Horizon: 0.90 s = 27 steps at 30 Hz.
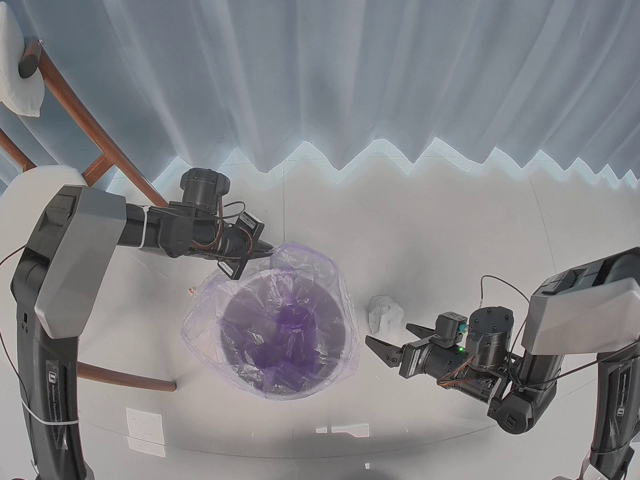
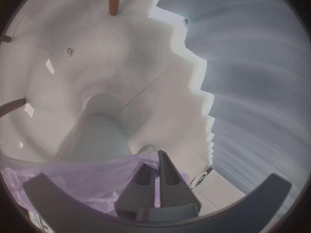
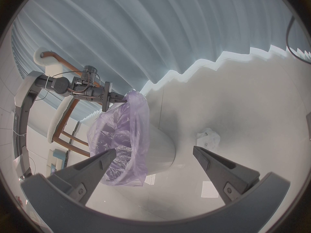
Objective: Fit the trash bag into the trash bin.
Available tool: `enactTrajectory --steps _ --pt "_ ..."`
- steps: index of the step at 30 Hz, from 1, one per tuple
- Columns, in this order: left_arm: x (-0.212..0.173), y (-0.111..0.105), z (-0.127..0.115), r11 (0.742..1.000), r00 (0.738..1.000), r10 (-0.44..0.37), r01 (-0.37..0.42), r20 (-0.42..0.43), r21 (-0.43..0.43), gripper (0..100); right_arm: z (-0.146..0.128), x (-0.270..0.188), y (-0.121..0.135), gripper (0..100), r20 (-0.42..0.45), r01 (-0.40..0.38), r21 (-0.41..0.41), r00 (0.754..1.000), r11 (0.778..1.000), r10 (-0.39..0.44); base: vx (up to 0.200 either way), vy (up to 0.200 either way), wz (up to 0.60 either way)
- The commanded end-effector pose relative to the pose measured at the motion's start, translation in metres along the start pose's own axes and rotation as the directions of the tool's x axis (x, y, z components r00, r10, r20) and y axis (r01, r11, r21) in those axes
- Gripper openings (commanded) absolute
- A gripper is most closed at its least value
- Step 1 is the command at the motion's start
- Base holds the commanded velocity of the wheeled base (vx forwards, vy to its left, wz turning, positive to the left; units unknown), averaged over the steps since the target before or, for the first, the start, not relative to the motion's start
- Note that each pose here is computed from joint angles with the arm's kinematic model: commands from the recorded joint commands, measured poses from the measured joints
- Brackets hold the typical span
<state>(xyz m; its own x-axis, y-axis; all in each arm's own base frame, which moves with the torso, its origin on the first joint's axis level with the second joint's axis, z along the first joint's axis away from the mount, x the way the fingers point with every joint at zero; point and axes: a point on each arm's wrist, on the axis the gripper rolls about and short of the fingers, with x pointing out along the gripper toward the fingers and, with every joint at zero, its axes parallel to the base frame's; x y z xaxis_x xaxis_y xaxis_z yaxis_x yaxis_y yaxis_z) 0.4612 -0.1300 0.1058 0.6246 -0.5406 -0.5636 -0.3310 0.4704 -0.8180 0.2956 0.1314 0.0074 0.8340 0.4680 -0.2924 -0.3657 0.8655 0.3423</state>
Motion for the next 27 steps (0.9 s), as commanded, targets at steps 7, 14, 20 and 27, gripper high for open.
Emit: enactTrajectory --steps 7,14,20,27 --pt "0.018 0.004 0.010 0.992 0.998 0.060 -0.061 -0.018 -0.112 0 0.000 0.013 -0.001 100 0.022 -0.003 -0.001 1.000 1.000 0.003 0.000 0.000 0.00" --pt "0.017 -0.006 0.014 0.986 1.000 0.025 -0.026 -0.007 -0.163 0 0.007 0.038 0.001 100 0.080 -0.034 -0.008 0.996 0.999 0.034 0.000 0.000 0.00" --pt "0.015 -0.009 0.013 0.987 1.000 0.020 -0.021 -0.007 -0.160 0 0.009 0.051 0.006 100 0.107 -0.060 -0.015 0.992 0.998 0.062 0.000 0.000 0.00" --pt "0.015 -0.011 0.011 0.987 1.000 0.019 -0.021 -0.011 -0.158 0 0.010 0.068 0.010 100 0.115 -0.077 -0.018 0.990 0.997 0.079 0.000 0.000 0.00"
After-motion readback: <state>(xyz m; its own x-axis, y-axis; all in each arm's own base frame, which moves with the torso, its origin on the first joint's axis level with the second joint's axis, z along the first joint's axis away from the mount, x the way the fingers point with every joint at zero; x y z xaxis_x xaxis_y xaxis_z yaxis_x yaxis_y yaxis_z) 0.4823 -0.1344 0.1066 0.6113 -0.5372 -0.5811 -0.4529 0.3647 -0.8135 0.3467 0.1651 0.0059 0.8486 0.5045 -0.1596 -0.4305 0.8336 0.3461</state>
